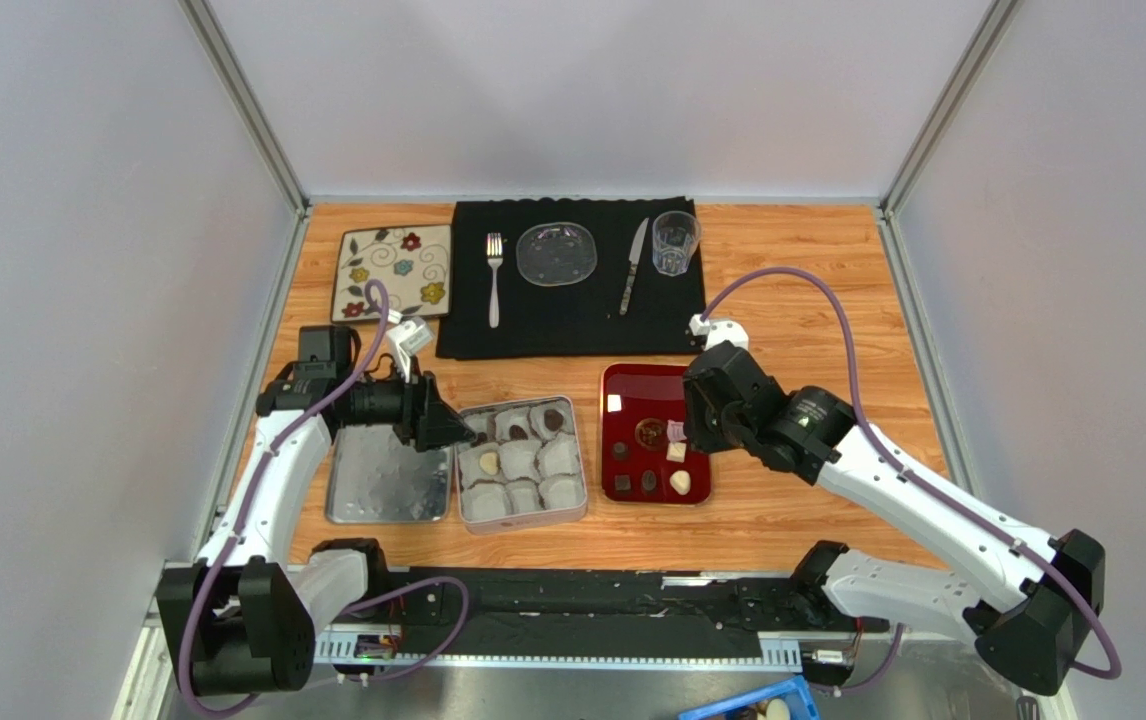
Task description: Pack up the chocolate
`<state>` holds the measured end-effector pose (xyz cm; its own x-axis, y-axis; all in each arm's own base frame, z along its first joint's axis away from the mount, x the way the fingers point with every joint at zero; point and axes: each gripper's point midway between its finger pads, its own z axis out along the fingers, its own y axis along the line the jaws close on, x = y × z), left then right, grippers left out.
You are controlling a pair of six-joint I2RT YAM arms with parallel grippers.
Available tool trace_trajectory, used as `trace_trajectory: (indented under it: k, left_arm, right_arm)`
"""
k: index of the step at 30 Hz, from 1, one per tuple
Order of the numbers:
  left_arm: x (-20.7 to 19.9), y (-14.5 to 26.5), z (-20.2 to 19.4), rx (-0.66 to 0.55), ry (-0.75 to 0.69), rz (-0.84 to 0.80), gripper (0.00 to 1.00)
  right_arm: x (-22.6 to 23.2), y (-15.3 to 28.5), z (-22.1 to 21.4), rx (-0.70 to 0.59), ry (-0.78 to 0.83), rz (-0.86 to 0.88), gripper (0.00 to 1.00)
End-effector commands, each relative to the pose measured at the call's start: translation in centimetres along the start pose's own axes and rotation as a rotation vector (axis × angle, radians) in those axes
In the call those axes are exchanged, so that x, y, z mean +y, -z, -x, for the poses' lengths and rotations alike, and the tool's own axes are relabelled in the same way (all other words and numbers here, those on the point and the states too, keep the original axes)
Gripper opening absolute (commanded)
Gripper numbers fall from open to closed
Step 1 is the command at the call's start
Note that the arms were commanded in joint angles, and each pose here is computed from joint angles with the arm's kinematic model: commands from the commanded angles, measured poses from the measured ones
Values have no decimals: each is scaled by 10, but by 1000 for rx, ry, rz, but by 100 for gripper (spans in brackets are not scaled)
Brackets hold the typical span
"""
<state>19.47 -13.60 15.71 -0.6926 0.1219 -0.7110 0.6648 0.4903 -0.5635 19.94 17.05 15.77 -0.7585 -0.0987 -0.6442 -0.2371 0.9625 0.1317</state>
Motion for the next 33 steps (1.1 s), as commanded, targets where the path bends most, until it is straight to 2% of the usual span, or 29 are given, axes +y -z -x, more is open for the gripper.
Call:
trace_trajectory:
  k: [1, 6, 10, 33]
  left_arm:
    - [-11, 3, 6, -31, -61, -34, 64]
    - [-15, 3, 7, -39, -60, -50, 64]
    - [-16, 3, 8, -41, -65, -54, 64]
    - [-22, 5, 10, -54, -80, -72, 65]
  right_arm:
    - [-3, -3, 11, -21, -31, -29, 8]
    - [-1, -5, 9, 2, -33, -26, 13]
    - [0, -4, 12, -6, -37, -23, 22]
    - [-2, 4, 13, -16, -40, -14, 31]
